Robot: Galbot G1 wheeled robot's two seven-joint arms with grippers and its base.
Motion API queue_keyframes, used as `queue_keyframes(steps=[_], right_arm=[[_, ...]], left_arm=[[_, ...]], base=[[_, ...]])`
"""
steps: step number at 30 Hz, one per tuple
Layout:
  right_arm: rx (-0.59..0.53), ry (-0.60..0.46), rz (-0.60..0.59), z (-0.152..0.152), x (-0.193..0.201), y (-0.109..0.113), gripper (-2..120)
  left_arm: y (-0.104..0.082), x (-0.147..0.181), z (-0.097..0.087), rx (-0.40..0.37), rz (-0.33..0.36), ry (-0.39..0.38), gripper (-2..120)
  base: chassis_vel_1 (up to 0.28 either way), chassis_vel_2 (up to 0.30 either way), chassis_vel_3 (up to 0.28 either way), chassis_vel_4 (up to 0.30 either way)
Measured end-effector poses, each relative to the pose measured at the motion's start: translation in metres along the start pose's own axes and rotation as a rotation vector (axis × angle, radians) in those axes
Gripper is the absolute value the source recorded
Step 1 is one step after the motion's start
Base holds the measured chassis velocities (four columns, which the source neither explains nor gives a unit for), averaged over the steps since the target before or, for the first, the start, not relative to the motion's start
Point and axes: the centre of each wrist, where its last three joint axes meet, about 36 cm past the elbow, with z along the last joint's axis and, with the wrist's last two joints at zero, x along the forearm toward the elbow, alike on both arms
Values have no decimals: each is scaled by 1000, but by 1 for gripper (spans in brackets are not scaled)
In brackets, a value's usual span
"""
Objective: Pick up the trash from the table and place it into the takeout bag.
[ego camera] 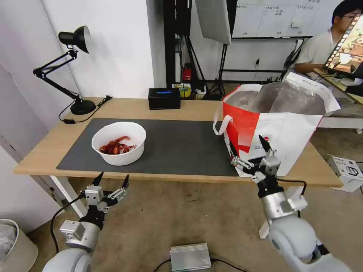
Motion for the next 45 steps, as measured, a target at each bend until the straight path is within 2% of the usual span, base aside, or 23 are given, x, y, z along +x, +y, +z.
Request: queue_keyframes(steps=[8,15,23,33,45], right_arm=[[-42,102,81,6,37,24,100],[-71,226,128,1,71,56,100],[-29,260,149,-8,80,61,100],[-14,301,86,-23,87,56,100],[-1,312,36,-19,87,57,100]], left_arm=[[4,0,0,-5,4,5,100],[1,-2,2,-2,18,9,100],[1,-5,1,-1,25,5,100],[0,-3,-3,4,13,-8,100],[-1,-4,-5,8,8,-17,100]], base=[[0,0,0,0],[0,0,0,0],[0,0,0,0],[0,0,0,0],[0,0,0,0]])
